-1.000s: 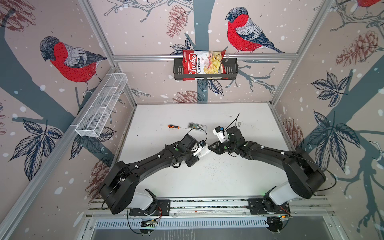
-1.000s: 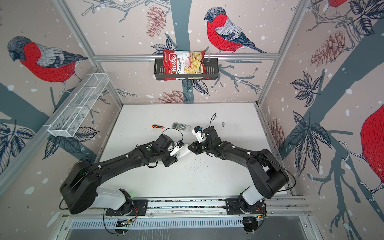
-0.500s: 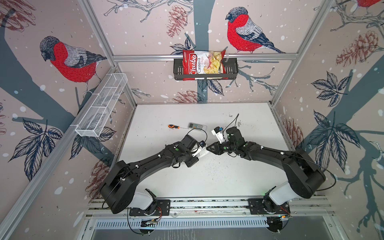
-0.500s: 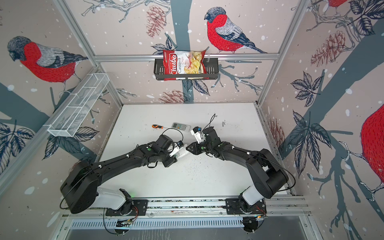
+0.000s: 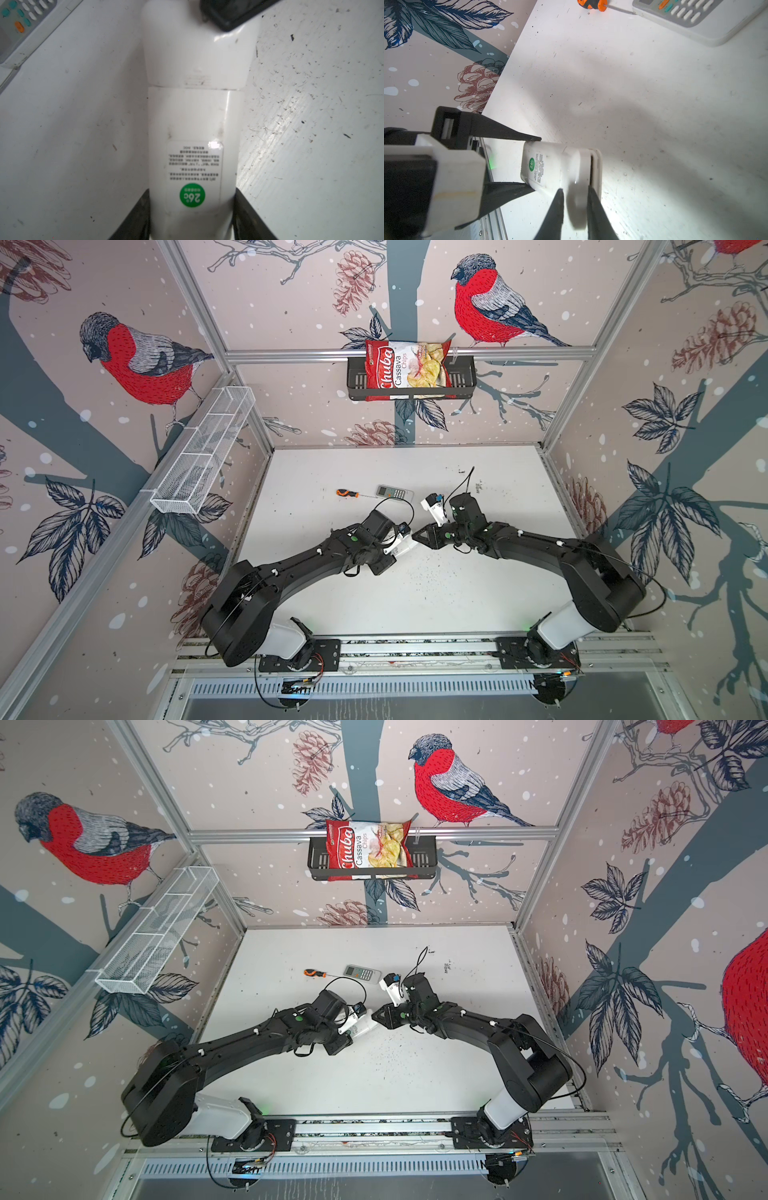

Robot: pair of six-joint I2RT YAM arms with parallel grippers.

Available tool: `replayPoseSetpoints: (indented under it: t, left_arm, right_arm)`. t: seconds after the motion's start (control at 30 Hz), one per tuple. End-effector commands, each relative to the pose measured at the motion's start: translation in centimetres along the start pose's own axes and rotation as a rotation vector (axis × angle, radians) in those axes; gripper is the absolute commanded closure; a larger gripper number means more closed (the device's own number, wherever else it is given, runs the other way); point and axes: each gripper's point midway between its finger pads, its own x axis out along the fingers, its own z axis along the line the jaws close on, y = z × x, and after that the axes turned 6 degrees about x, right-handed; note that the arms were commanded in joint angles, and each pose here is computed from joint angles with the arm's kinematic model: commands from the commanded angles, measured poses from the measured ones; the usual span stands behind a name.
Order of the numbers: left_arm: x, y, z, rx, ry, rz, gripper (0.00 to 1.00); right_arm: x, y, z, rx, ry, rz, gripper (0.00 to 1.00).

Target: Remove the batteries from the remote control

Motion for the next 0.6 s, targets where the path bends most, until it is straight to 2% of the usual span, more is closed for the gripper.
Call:
replayPoseSetpoints:
  t: [0.0, 0.27, 0.43, 0.57]
  left_arm:
    - [-0.1, -1.8, 0.4, 0.009, -0.012, -0.07, 0.61]
    - [0.2, -1.5, 0.4, 0.008, -0.011, -0.058, 0.61]
    - [0.4, -1.5, 0.4, 0.012, -0.007, -0.049, 0.62]
    - [0.3, -1.6, 0.5, 0.011, -0.011, -0.054, 0.62]
  right_arm:
    - [-0.5, -0.6, 2.3, -0.023, -0.086, -0.01, 0.8]
    - [-1.8, -1.9, 2.1, -0.026, -0.06, -0.068, 0.79]
    - [-1.8, -1.5, 0.8, -0.015, -0.007, -0.06, 0.56]
    - [-1.5, -0.9, -0.3, 0.002, 0.028, -0.048, 0.52]
